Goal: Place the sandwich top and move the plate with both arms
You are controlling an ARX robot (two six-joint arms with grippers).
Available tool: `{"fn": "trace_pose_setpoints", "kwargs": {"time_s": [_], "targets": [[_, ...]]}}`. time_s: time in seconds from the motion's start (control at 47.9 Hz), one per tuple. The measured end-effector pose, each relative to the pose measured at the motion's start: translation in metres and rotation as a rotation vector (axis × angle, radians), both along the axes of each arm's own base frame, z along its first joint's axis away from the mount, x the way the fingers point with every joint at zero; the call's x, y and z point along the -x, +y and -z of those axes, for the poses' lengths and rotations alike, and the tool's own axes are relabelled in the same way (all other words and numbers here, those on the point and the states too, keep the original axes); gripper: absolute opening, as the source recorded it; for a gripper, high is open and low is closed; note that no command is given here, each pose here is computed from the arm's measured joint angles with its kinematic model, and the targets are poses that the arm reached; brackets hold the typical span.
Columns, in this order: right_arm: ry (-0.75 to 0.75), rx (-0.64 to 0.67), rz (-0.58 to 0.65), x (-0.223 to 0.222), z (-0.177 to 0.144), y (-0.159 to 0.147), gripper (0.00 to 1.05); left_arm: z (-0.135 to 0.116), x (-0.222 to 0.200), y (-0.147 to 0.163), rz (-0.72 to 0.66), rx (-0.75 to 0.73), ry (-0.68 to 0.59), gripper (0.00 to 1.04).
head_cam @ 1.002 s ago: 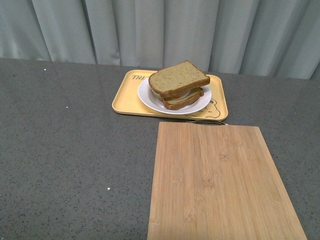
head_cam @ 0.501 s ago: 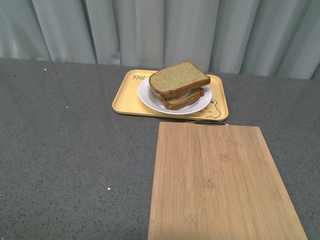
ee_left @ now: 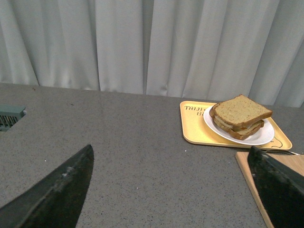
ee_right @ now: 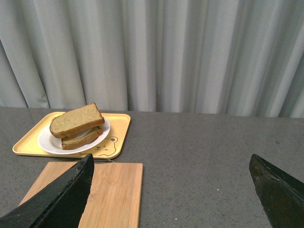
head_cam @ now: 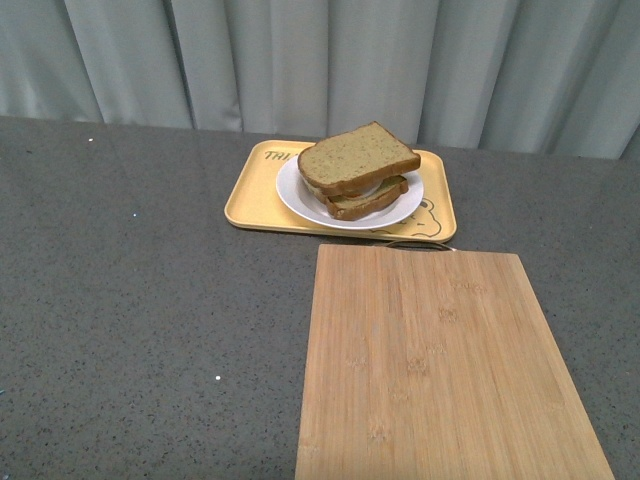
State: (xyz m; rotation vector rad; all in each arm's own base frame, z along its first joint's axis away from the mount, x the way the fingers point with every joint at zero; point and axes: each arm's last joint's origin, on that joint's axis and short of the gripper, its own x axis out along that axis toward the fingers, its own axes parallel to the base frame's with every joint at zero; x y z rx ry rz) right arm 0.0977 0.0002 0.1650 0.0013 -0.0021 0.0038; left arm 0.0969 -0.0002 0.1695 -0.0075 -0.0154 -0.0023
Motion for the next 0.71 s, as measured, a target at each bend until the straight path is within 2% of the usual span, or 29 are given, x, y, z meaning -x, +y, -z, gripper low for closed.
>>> {"fn": "trace_pose_setpoints", "kwargs": {"time_s": [0.71], "targets": [[0.000, 0.000, 0.000, 0.0000, 0.0001, 0.0000, 0.95, 0.0000, 0.0000, 0.0000, 0.000, -0.001, 0.000, 0.98]]}}
